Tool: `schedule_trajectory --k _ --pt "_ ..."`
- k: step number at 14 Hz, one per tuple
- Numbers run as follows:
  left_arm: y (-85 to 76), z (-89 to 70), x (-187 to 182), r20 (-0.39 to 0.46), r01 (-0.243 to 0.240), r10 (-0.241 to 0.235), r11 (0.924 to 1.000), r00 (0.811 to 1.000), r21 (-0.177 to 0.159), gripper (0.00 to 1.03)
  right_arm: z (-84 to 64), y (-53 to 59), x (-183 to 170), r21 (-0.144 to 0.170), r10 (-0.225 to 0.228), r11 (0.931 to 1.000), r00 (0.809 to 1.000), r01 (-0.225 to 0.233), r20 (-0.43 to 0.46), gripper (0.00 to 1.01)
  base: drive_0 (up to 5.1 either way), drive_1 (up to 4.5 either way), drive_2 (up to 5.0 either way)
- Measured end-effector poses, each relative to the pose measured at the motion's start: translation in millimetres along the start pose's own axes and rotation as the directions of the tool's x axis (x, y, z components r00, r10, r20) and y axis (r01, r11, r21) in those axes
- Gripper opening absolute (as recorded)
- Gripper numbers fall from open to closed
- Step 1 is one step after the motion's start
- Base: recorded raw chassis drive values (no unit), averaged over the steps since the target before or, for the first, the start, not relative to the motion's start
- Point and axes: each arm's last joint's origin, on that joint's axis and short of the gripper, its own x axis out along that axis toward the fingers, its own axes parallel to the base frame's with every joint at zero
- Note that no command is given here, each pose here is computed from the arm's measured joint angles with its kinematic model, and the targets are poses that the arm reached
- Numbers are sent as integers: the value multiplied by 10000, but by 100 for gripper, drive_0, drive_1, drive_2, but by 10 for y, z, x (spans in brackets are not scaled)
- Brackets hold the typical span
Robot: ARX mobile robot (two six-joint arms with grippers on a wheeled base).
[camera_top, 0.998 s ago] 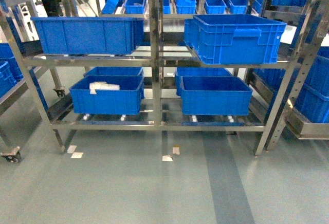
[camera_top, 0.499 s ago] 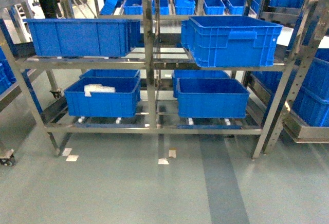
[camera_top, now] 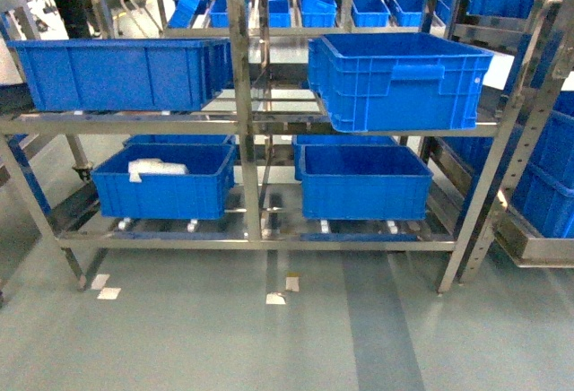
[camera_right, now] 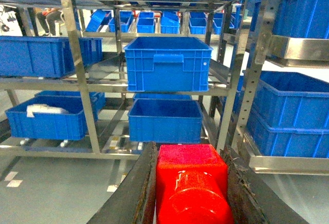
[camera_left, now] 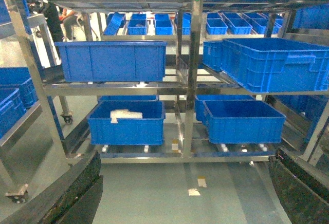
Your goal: Pick red block from blue box to shelf
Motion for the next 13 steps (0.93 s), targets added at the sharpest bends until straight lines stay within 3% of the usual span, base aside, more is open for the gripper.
schedule_trajectory --k 13 --pt "0 -1 0 -15 -8 8 10000 10000 4 98 1 0 0 0 0 10000 10000 0 8 28 4 422 -414"
